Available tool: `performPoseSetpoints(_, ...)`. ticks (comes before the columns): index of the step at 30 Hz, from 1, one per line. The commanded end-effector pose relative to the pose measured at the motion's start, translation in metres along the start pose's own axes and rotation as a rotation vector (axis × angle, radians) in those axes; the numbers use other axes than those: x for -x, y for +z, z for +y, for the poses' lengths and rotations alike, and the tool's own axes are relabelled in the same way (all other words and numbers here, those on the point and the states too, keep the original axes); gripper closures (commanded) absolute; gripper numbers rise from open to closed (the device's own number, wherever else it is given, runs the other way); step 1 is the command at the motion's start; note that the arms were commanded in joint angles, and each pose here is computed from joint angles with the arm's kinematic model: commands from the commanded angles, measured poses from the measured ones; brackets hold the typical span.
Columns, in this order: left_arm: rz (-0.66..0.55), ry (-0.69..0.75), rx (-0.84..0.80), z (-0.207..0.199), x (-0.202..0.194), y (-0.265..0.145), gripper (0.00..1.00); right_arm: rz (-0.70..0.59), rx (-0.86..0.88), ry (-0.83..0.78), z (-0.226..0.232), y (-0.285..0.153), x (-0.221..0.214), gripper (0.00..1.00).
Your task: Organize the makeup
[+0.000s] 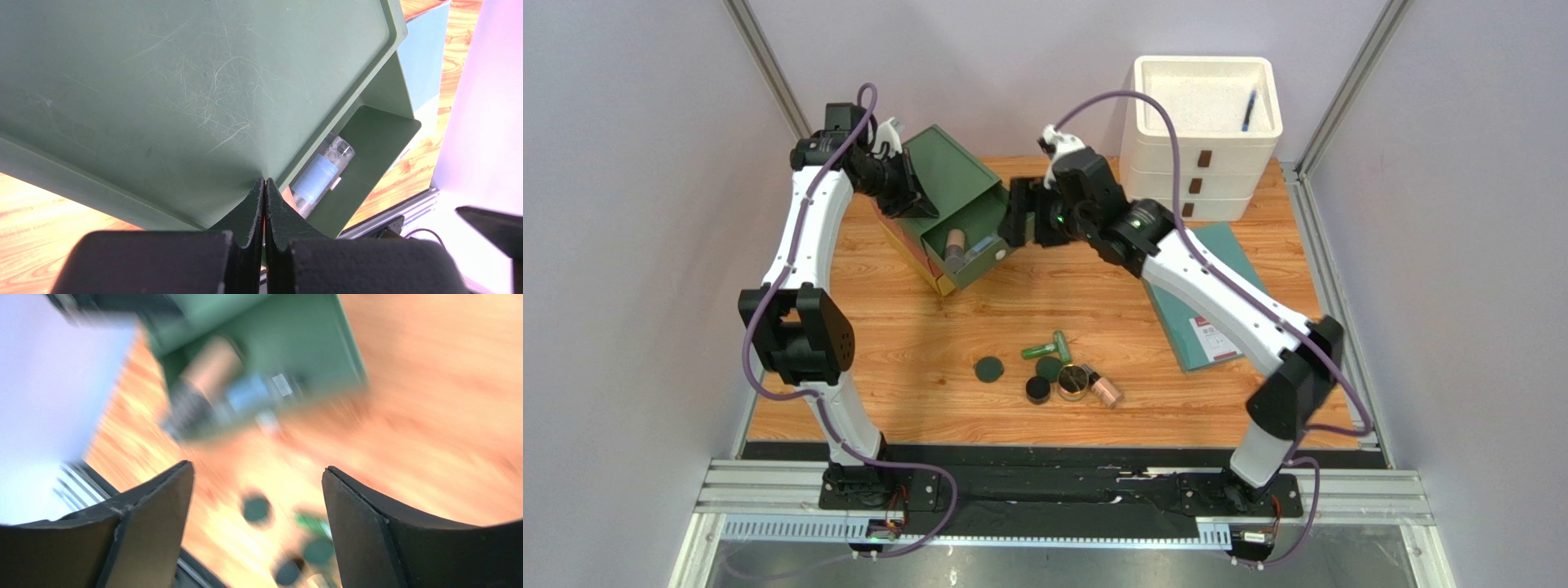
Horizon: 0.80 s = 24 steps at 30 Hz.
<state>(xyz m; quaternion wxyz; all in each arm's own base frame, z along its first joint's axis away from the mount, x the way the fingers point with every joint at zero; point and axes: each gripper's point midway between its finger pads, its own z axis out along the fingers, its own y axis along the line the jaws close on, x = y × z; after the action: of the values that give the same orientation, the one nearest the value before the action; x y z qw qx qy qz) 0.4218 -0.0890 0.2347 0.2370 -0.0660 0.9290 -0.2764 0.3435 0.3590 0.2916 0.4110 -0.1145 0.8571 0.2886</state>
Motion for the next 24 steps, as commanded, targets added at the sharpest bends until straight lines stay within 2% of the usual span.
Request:
performPoseSetpoints(1, 0.089, -0.022, 0.147, 0.04, -0.019, 0.007, 1.0, 0.177, -0.104, -0.14, -0.05, -0.039, -0.072, 0.21)
performPoseSetpoints(8, 0.094, -0.024, 0.151, 0.042, -0.019, 0.007, 1.0, 0.51, -0.221, -0.185, -0.115, -0.084, -0.197, 0.21)
performPoseSetpoints(12, 0.105, -0.03, 0.151, 0.044, -0.022, 0.009, 1.0, 0.6, -0.241, -0.179, -0.13, -0.093, -0.233, 0.22)
performPoseSetpoints(24, 0.121, -0.032, 0.165, 0.05, -0.029, 0.013, 1.0, 0.692, -0.212, -0.163, -0.13, -0.075, -0.272, 0.23)
